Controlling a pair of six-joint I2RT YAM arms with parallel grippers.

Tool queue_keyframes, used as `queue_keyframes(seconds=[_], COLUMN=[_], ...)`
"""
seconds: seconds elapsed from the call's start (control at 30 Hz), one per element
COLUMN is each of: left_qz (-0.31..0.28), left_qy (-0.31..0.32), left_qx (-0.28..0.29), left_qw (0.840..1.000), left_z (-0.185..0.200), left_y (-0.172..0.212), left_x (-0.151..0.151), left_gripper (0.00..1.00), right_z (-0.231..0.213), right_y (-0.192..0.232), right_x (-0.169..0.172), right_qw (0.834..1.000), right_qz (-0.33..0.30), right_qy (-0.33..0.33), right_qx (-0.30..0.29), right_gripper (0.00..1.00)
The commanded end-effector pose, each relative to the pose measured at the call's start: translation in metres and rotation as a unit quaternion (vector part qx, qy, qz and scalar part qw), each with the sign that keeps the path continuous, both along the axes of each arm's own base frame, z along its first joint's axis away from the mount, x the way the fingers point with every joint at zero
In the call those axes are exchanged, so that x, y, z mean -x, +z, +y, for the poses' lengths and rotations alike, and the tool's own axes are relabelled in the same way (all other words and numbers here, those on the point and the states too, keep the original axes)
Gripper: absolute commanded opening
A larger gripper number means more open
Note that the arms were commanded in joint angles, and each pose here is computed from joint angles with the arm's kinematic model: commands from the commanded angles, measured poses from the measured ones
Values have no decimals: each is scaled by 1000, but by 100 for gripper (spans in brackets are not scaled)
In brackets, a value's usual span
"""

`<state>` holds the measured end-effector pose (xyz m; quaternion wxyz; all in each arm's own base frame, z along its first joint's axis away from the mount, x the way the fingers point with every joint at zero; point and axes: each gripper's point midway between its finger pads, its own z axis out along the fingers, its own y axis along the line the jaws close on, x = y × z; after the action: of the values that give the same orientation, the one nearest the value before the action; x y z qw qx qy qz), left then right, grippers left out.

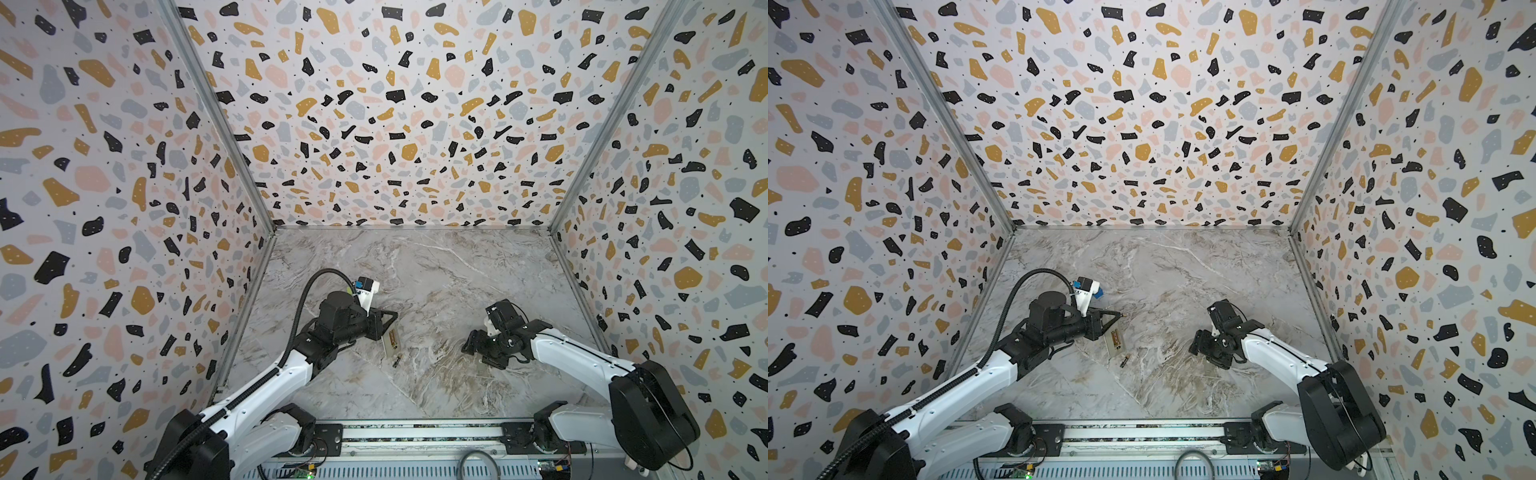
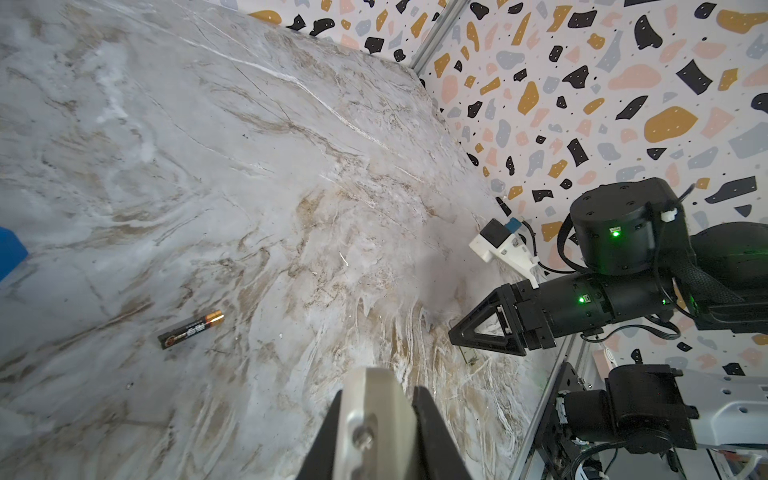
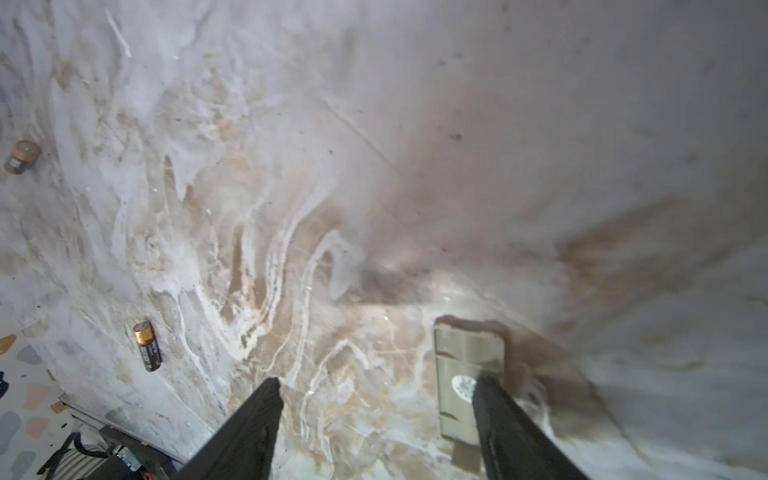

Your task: Load the batteries into the remote control

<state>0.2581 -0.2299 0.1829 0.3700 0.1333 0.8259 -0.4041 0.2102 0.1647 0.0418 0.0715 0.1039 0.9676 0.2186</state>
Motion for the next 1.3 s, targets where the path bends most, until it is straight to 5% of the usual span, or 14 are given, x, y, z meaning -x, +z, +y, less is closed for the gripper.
queue_keyframes(seconds=[0.0,0.2,0.43,0.8,1.03,1.27], left_qz=[-18,-6,8,47,48,42], left_qy=[0,13,50,161,223,210], left_qx=[37,49,47,14,14,30], left_qw=[999,999,998,986,974,976], left_z=[-5,8,36,101,136,133], left_y=[22,24,16,-23,-29,-23], left_x=[-7,-15,-31,-52,-54,-55], left_gripper=[0,0,0,0,0,0], right_z=[12,19,80,187,208,220], right_y=[29,70,94,65,49,30], right_x=[-17,-11,9,28,18,12], right_qw=[994,983,959,937,941,942], right_qz=[-81,-162,-239,-240,-230,-219], right_qy=[62,76,136,241,242,246], right_qx=[31,49,66,75,51,59], right_gripper=[75,75,74,73,71,69])
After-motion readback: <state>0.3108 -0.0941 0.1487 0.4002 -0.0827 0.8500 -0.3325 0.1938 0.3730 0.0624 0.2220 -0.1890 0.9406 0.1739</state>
